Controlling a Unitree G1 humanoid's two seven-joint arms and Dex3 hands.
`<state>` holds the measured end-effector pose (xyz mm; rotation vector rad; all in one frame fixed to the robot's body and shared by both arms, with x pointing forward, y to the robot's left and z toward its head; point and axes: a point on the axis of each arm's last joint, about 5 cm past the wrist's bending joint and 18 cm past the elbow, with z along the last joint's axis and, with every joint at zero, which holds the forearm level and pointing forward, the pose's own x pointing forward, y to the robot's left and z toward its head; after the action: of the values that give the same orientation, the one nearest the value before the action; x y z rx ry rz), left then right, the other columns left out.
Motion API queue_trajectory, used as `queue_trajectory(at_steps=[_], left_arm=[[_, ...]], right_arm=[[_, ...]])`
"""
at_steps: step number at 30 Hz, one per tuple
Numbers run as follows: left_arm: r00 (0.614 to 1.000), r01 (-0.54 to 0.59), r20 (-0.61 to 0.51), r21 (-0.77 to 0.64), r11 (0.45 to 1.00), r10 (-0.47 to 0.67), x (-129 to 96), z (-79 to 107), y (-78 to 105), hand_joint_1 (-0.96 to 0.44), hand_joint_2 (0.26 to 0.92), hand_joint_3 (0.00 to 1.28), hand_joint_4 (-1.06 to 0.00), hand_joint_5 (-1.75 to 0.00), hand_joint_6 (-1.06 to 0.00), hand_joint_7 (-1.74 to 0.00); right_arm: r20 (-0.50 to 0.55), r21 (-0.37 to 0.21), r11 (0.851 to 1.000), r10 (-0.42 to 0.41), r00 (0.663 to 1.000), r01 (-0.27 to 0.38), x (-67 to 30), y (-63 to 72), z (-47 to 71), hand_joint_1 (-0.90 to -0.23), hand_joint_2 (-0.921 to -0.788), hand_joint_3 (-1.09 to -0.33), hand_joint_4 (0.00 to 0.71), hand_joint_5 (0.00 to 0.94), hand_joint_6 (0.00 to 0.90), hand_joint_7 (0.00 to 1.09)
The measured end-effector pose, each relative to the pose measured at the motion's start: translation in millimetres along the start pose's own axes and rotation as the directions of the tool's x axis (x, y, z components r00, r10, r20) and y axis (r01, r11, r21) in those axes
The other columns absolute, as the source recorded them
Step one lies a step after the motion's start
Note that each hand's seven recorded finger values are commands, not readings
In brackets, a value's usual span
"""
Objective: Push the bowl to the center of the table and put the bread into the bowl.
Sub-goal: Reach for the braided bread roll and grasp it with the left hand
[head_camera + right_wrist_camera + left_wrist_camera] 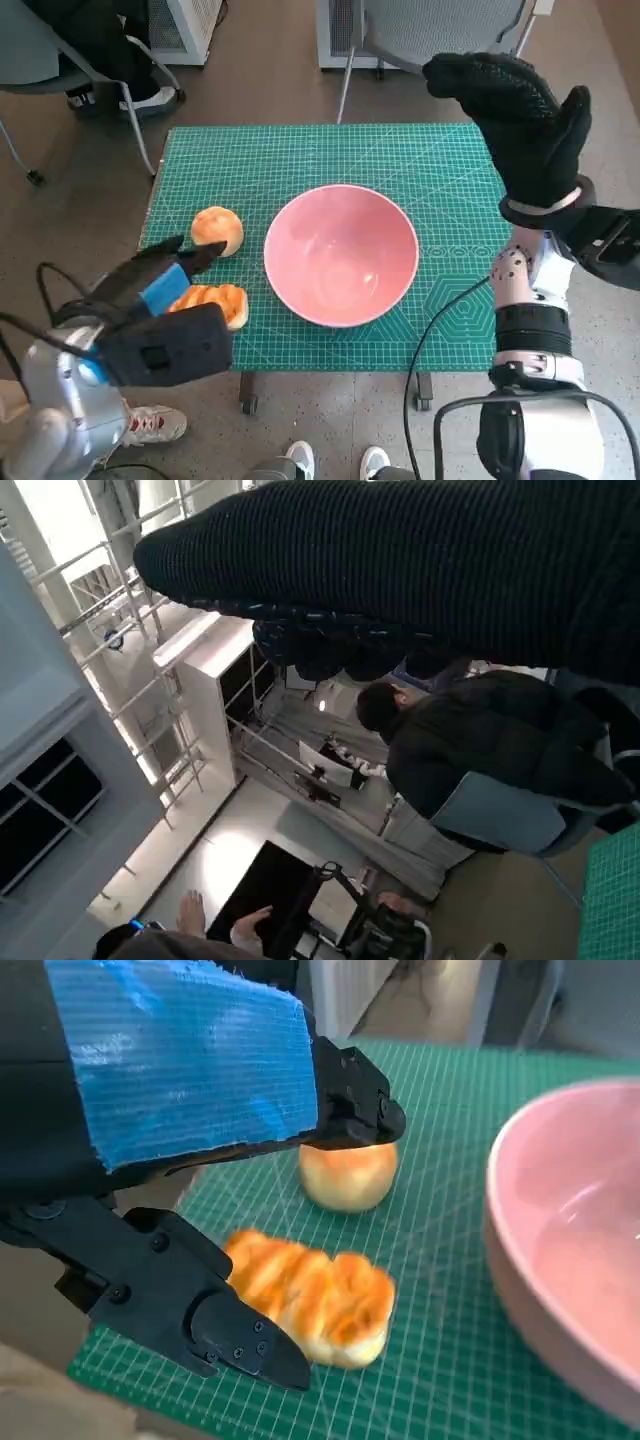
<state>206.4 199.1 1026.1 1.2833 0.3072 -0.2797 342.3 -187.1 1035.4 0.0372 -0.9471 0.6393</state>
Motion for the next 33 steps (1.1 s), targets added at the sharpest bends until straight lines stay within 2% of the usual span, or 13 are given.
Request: queue_trajectory(at_steps=[24,33], left_arm=[[0.996,0.063,-0.061,0.016,0.998,-0.061,27.3,0.6,-15.2,-0.26,0.699,0.0,-0.1,0.0,-0.31,0.0],[0.991,0.058,-0.12,0.036,0.998,-0.053,47.0,-2.3,-29.3,-0.26,0.718,0.01,-0.11,0.0,-0.3,0.0]], right_arm=[[-0.003,0.004,1.0,0.002,1.0,-0.002,0.0,-0.4,0.7,-0.672,-0.921,-0.788,0.302,0.001,0.406,0.01],[-0.004,0.004,1.0,0.003,1.0,-0.003,-0.6,-0.5,0.8,-0.672,-0.921,-0.787,0.303,0.001,0.407,0.01]])
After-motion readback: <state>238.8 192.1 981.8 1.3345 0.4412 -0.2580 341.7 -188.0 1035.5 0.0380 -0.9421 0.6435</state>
